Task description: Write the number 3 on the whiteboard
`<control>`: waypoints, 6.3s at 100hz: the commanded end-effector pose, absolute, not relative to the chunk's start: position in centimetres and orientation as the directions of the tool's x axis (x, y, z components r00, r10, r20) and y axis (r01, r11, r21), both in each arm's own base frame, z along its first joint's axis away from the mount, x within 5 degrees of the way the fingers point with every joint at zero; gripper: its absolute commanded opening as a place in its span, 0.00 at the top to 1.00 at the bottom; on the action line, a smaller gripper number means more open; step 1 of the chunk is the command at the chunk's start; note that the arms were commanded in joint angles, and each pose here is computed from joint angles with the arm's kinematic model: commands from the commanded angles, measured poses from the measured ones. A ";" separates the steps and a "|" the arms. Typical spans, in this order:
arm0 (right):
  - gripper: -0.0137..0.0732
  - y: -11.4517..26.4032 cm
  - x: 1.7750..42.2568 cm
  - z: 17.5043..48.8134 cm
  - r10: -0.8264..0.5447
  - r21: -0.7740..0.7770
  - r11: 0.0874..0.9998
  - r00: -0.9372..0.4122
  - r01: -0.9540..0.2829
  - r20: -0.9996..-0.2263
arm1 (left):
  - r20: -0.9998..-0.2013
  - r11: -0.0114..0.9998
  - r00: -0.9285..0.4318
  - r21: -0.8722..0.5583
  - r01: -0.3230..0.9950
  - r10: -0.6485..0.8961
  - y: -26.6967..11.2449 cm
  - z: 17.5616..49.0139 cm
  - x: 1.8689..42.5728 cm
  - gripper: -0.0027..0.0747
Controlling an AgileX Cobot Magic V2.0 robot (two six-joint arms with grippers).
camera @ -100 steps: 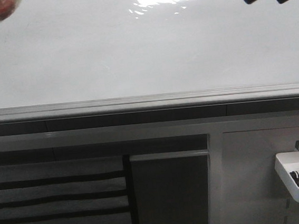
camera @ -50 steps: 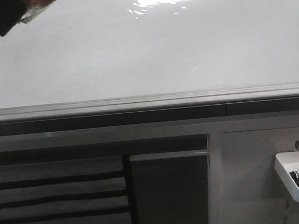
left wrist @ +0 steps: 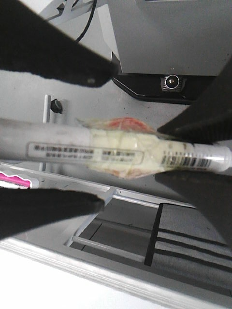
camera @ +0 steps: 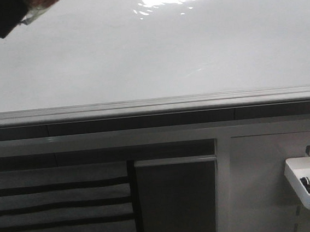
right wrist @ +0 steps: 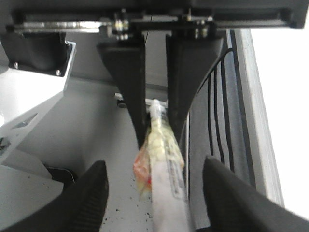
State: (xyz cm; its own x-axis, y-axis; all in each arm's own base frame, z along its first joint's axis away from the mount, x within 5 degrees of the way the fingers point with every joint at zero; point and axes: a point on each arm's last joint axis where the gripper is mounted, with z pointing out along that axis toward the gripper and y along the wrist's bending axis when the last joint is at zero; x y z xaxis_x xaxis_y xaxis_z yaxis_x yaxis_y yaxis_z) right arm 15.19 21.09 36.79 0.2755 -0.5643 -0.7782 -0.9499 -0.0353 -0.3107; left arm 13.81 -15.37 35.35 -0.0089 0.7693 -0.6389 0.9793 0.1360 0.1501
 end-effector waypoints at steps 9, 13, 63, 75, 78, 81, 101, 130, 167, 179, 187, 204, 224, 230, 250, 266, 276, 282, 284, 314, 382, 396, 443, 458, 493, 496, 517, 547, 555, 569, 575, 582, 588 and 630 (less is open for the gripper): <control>0.40 21.0 15.0 38.8 -0.491 -0.339 0.013 0.289 -0.941 -0.822 | -0.684 0.145 0.055 0.231 0.962 0.727 -15.6 36.9 14.0 0.99; 0.40 21.0 14.9 38.8 -0.492 -0.338 0.011 0.289 -0.941 -0.821 | -0.685 0.146 0.055 0.232 0.962 0.726 -15.6 36.9 14.0 0.99; 0.62 21.1 15.1 38.9 -0.488 -0.346 0.027 0.290 -0.938 -0.823 | -0.685 0.146 0.055 0.232 0.962 0.726 -15.6 36.9 14.0 0.99; 0.68 21.1 15.1 38.9 -0.488 -0.346 0.027 0.290 -0.938 -0.823 | -0.685 0.146 0.055 0.232 0.962 0.726 -15.6 36.9 14.0 0.99; 0.70 21.1 15.1 38.9 -0.488 -0.346 0.027 0.290 -0.938 -0.823 | -0.685 0.146 0.055 0.232 0.962 0.726 -15.6 36.9 14.0 0.99; 0.73 21.1 15.1 38.9 -0.488 -0.346 0.027 0.290 -0.938 -0.823 | -0.685 0.146 0.055 0.232 0.962 0.726 -15.6 36.9 14.0 0.99; 0.87 21.1 15.1 38.9 -0.489 -0.347 0.027 0.291 -0.937 -0.822 | -0.685 0.146 0.055 0.232 0.962 0.726 -15.6 36.9 14.0 0.99; 0.87 21.0 15.4 39.2 -0.486 -0.366 0.065 0.291 -0.928 -0.824 | -0.695 0.160 0.059 0.246 0.956 0.717 -15.6 37.1 14.1 0.66; 0.87 13.7 16.3 41.0 -0.509 -0.255 0.511 -0.050 -0.821 -0.859 | -0.814 0.556 -0.178 0.202 0.806 0.553 -10.5 38.4 14.9 0.45; 0.87 10.1 16.5 39.4 -0.380 -0.120 0.712 -0.236 -0.692 -0.894 | -0.889 0.698 -0.236 0.121 0.706 0.393 -8.7 37.1 14.4 0.45; 0.87 8.3 16.3 37.5 -0.272 -0.046 0.808 -0.304 -0.587 -0.913 | -0.910 0.750 -0.259 0.081 0.656 0.324 -7.9 35.8 14.0 0.45; 0.87 7.2 15.5 34.2 -0.219 -0.036 0.857 -0.299 -0.514 -0.929 | -0.921 0.793 -0.264 0.073 0.605 0.287 -7.3 33.8 13.8 0.47; 0.87 7.2 15.6 33.5 -0.220 -0.024 0.857 -0.324 -0.515 -0.920 | -0.917 0.797 -0.275 0.070 0.601 0.288 -7.3 33.4 14.1 0.51; 0.87 7.3 15.8 33.5 -0.196 -0.005 0.862 -0.325 -0.507 -0.925 | -0.916 0.796 -0.278 0.069 0.602 0.289 -7.3 33.4 14.2 0.52; 0.87 8.8 18.2 34.9 -0.234 0.040 0.829 -0.412 -0.557 -0.881 | -0.917 0.797 -0.277 0.069 0.600 0.288 -7.3 33.4 14.2 0.57; 0.87 10.5 21.5 37.4 -0.273 0.055 0.798 -0.441 -0.601 -0.855 | -0.917 0.797 -0.277 0.069 0.600 0.288 -7.3 33.4 14.2 0.61; 0.87 11.7 23.7 38.3 -0.294 0.062 0.781 -0.453 -0.622 -0.842 | -0.917 0.797 -0.277 0.069 0.600 0.288 -7.3 33.4 14.2 0.63; 0.87 12.6 24.7 38.6 -0.308 0.062 0.765 -0.448 -0.641 -0.839 | -0.917 0.797 -0.277 0.069 0.600 0.288 -7.3 33.4 14.2 0.65; 0.87 13.0 25.0 38.6 -0.317 0.057 0.757 -0.442 -0.651 -0.839 | -0.917 0.797 -0.277 0.069 0.600 0.288 -7.3 33.4 14.2 0.65; 0.87 15.9 28.5 38.2 -0.307 -0.017 0.761 -0.338 -0.648 -0.890 | -0.917 0.797 -0.277 0.069 0.600 0.288 -7.3 33.4 14.2 0.66; 0.87 16.3 29.3 34.7 -0.427 -0.086 0.743 -0.371 -0.664 -0.824 | -0.917 0.797 -0.277 0.069 0.600 0.288 -7.3 33.4 14.2 0.66; 0.87 15.0 28.5 33.4 -0.457 -0.048 0.741 -0.450 -0.670 -0.767 | -0.917 0.797 -0.277 0.069 0.600 0.288 -7.3 33.4 14.2 0.66; 0.87 18.1 24.6 35.5 -0.399 0.026 0.666 -0.385 -0.746 -0.832 | -0.917 0.797 -0.276 0.070 0.599 0.288 -7.3 33.4 14.2 0.66; 0.87 16.5 20.9 36.7 -0.409 0.004 0.628 -0.334 -0.778 -0.850 | -0.917 0.797 -0.276 0.070 0.599 0.288 -7.3 33.4 14.2 0.66; 0.87 13.3 15.2 37.7 -0.498 -0.110 0.522 -0.197 -0.846 -0.845 | -0.917 0.797 -0.276 0.070 0.599 0.288 -7.3 33.4 14.2 0.66; 0.87 13.2 15.2 37.8 -0.515 -0.142 0.504 -0.165 -0.852 -0.841 | -0.917 0.797 -0.276 0.070 0.599 0.288 -7.3 33.4 14.2 0.66; 0.87 13.2 15.2 37.9 -0.607 -0.329 0.388 0.029 -0.861 -0.794 | -0.917 0.797 -0.276 0.070 0.599 0.288 -7.3 33.4 14.2 0.66; 0.87 13.2 15.5 38.3 -0.632 -0.448 0.345 0.149 -0.825 -0.760 | -0.931 0.780 -0.243 0.066 0.622 0.273 -7.8 33.8 14.2 0.66; 0.87 13.2 15.5 38.2 -0.664 -0.520 0.276 0.230 -0.808 -0.712 | -0.912 0.703 -0.188 0.137 0.698 0.364 -8.7 34.1 14.1 0.66; 0.87 13.9 15.2 38.4 -0.667 -0.590 0.210 0.327 -0.780 -0.670 | -0.871 0.526 -0.056 0.242 0.815 0.488 -11.2 34.9 14.2 0.66; 0.87 14.4 14.9 38.5 -0.657 -0.616 0.178 0.373 -0.768 -0.655 | -0.848 0.446 0.002 0.281 0.850 0.531 -12.4 35.1 14.5 0.66; 0.87 15.0 14.5 38.7 -0.641 -0.649 0.144 0.429 -0.747 -0.637 | -0.818 0.371 0.058 0.320 0.872 0.572 -13.7 35.2 14.9 0.66; 0.87 15.5 14.1 38.9 -0.623 -0.662 0.138 0.455 -0.737 -0.636 | -0.791 0.320 0.100 0.355 0.879 0.603 -14.9 35.4 15.4 0.66; 0.87 16.0 13.7 39.0 -0.604 -0.669 0.122 0.479 -0.734 -0.636 | -0.724 0.115 0.257 0.421 0.900 0.640 -20.1 35.6 16.6 0.65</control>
